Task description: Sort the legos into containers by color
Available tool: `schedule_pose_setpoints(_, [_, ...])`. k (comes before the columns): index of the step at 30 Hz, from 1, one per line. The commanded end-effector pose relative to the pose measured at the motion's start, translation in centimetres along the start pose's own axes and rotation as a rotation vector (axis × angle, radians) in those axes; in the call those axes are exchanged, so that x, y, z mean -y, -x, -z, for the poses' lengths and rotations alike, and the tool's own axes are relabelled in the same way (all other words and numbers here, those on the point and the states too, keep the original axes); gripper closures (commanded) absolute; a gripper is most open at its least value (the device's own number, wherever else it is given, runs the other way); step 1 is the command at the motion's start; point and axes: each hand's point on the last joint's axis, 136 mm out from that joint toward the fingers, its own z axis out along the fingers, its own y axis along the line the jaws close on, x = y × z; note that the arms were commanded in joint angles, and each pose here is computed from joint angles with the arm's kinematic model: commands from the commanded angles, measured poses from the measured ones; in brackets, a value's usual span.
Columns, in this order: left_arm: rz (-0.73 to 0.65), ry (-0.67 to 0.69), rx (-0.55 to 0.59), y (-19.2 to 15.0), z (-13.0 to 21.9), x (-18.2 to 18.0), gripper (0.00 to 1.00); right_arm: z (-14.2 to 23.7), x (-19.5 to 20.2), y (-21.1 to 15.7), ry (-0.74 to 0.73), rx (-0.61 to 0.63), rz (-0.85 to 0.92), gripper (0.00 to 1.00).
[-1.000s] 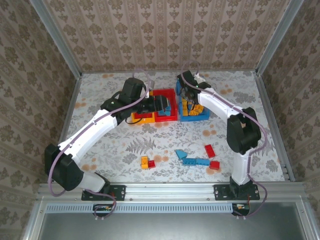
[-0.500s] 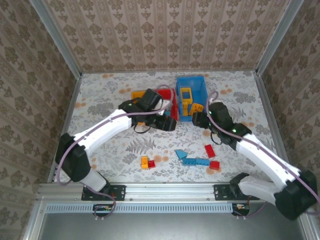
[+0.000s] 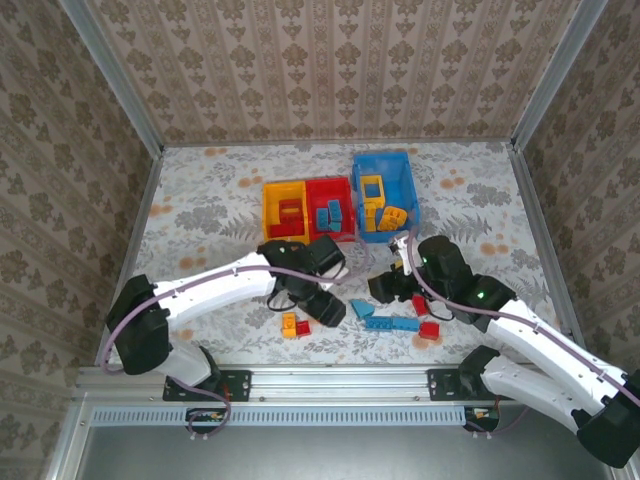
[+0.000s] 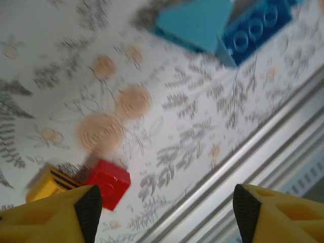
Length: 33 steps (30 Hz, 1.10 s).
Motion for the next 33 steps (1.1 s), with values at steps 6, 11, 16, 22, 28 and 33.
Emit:
schedule_pose_setpoints(6, [-0.185,0.186,-0.256,-4.3,-2.1,-3.1,0.16,1.3,-4.7,-1.1,0.283,0.035,0.068,0.14])
schedule_pose_setpoints(11, [-0.241,0.208,-0.29,-4.2,-3.3,-3.5,0.17,2.0,-5.3,-2.1,0.334,0.034,0.031,0.12])
schedule_pose_setpoints(16, [-0.288,0.224,-0.346,-4.5,-4.3,-3.8,0.2,2.1,-5.1,-1.8,0.318,0.029,0.001,0.11])
schedule_pose_setpoints(22, [-0.312,0.246,-0.382,-4.6,-5.2,-4.4,0.21,2.4,-5.1,-1.3,0.312,0.037,-0.065,0.11])
schedule_pose_setpoints(28, [-0.298,0.248,-0.428,-5.0,-6.4,-4.6,0.29,2.9,-4.6,-1.0,0.288,0.054,-0.095,0.11])
schedule_pose_setpoints(33, [-0.277,0.249,-0.449,-5.2,-7.0,-4.7,0.35,2.7,-4.3,-0.9,0.28,0.055,-0.11,0.11])
